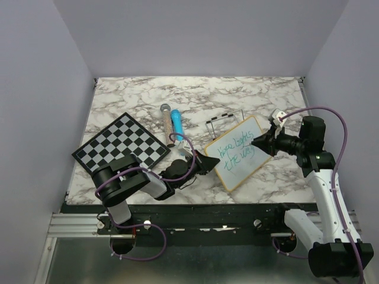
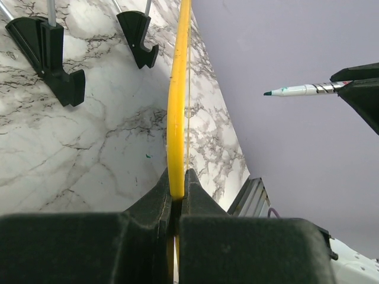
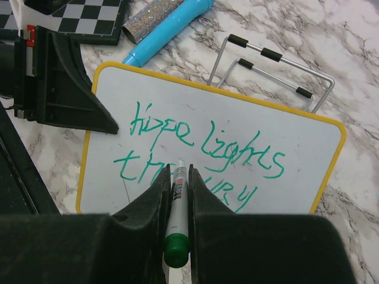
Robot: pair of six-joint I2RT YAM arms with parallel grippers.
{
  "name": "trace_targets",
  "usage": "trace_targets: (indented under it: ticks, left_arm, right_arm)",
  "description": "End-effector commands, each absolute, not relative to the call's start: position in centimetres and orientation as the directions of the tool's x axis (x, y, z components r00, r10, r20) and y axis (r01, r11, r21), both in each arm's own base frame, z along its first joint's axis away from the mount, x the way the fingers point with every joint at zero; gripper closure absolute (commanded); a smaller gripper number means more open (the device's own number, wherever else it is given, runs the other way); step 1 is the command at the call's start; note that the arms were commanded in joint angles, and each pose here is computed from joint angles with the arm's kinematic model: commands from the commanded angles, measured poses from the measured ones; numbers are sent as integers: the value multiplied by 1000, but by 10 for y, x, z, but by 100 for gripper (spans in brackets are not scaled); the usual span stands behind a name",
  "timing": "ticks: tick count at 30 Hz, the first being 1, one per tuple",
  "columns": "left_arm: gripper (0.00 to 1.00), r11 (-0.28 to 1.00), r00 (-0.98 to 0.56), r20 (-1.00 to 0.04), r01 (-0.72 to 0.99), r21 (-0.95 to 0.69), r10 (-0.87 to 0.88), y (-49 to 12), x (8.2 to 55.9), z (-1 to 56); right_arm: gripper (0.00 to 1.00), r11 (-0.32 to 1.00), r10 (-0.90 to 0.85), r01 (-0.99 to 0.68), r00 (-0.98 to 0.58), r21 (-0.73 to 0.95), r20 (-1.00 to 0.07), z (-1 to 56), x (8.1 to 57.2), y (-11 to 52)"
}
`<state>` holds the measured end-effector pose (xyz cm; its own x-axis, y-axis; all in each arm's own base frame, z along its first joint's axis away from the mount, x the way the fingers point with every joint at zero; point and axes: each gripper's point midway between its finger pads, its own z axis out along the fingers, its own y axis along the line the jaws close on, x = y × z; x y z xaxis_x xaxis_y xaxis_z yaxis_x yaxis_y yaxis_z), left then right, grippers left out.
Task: Write a sentence on the whiteboard
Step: Pick up the whiteboard from the center of the board.
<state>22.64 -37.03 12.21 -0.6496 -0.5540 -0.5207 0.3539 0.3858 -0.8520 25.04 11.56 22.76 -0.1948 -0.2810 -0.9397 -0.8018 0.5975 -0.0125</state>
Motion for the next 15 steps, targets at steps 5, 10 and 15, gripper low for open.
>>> trace_targets:
  ticks: [5,10,15]
  left_arm:
    - [100,324,-644,-539,432,-842,-543,-377,220,148]
    - [100,327,-644,-553,446,-833,-529,-378,218,149]
    - [100,323,-645,-564,463,-825,-516,-380,216,150]
  right_arm:
    - [99,584,-260,-811,-198,9,-945,228,245,118]
    - [100,586,-259,-810,-192,4,-946,231,244,118]
    - [99,589,-256,-808,-189,2,-948,233,244,118]
